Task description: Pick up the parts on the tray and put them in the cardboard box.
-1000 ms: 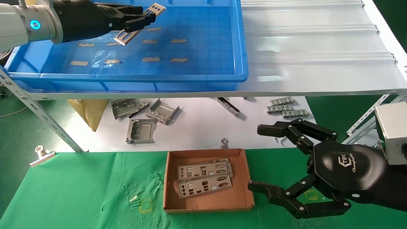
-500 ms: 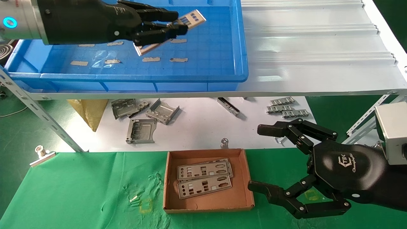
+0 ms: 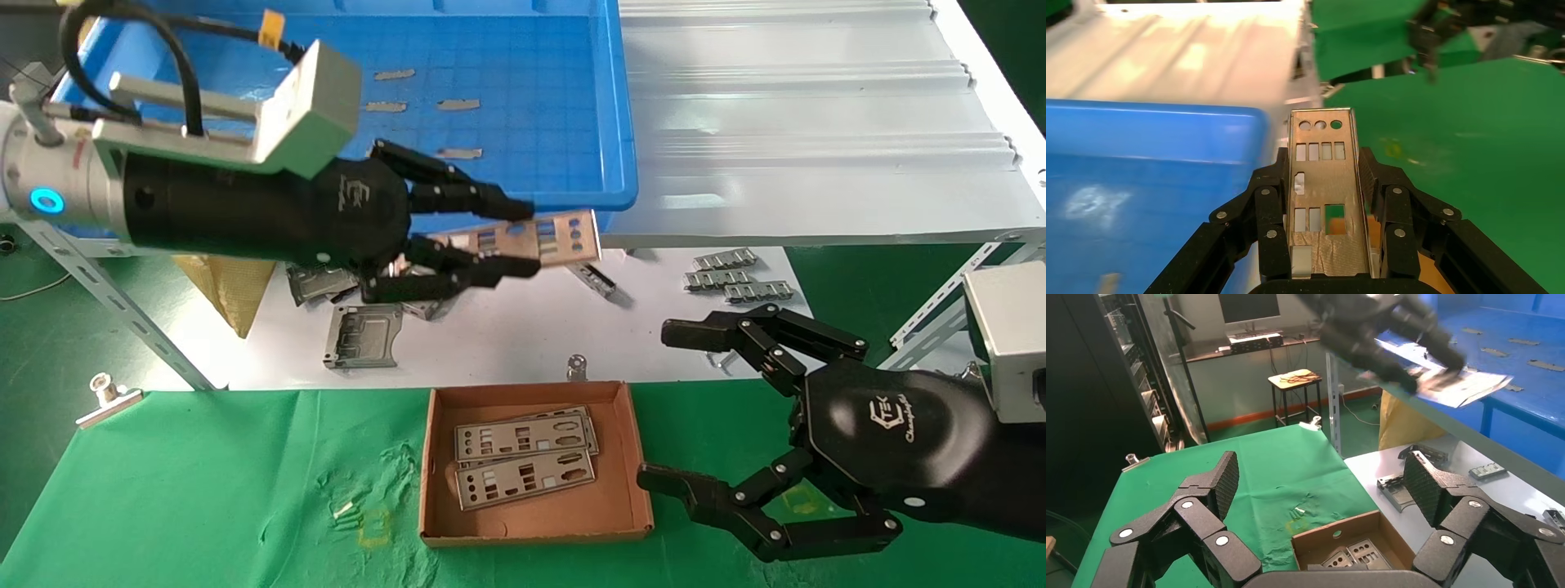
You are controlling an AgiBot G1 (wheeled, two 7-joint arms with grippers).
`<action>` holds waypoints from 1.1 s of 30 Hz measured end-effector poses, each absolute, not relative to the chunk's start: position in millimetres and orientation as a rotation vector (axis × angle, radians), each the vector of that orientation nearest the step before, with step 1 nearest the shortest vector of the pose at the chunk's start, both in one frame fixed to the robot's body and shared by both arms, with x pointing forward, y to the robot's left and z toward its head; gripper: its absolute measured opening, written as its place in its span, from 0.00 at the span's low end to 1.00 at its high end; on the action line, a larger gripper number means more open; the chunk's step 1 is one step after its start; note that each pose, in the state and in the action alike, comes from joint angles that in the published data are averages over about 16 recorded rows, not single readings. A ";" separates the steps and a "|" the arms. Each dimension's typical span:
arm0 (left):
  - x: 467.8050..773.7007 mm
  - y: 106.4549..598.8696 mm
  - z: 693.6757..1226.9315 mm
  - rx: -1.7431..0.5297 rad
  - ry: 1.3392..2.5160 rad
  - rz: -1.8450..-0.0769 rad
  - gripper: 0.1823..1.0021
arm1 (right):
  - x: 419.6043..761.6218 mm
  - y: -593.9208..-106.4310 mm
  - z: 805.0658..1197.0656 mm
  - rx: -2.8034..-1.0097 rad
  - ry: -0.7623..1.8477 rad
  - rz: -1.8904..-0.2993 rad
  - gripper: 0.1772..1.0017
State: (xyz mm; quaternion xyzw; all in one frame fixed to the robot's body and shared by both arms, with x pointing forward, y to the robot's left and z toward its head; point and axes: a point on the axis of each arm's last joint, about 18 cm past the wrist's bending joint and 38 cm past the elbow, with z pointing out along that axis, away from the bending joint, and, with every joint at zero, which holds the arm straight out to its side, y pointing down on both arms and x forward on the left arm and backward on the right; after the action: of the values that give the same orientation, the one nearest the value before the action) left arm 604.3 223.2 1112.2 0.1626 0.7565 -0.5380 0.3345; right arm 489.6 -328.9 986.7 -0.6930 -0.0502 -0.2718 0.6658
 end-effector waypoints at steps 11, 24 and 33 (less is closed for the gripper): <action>645.3 199.9 1000.3 0.443 2.091 -1.318 0.32 | 489.6 -328.9 986.7 -1.565 -0.113 -0.614 1.00; 691.2 173.4 908.8 0.360 2.135 -1.199 0.32 | 489.6 -328.9 986.7 -1.565 -0.113 -0.614 1.00; 702.6 170.9 894.4 0.329 2.113 -1.161 0.34 | 489.6 -328.9 986.7 -1.565 -0.113 -0.614 1.00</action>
State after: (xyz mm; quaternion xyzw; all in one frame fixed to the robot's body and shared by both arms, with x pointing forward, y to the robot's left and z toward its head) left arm 702.6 170.9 894.4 0.1267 0.8145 -0.4474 0.3469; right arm 489.6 -328.9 986.7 -0.6930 -0.0502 -0.2718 0.6658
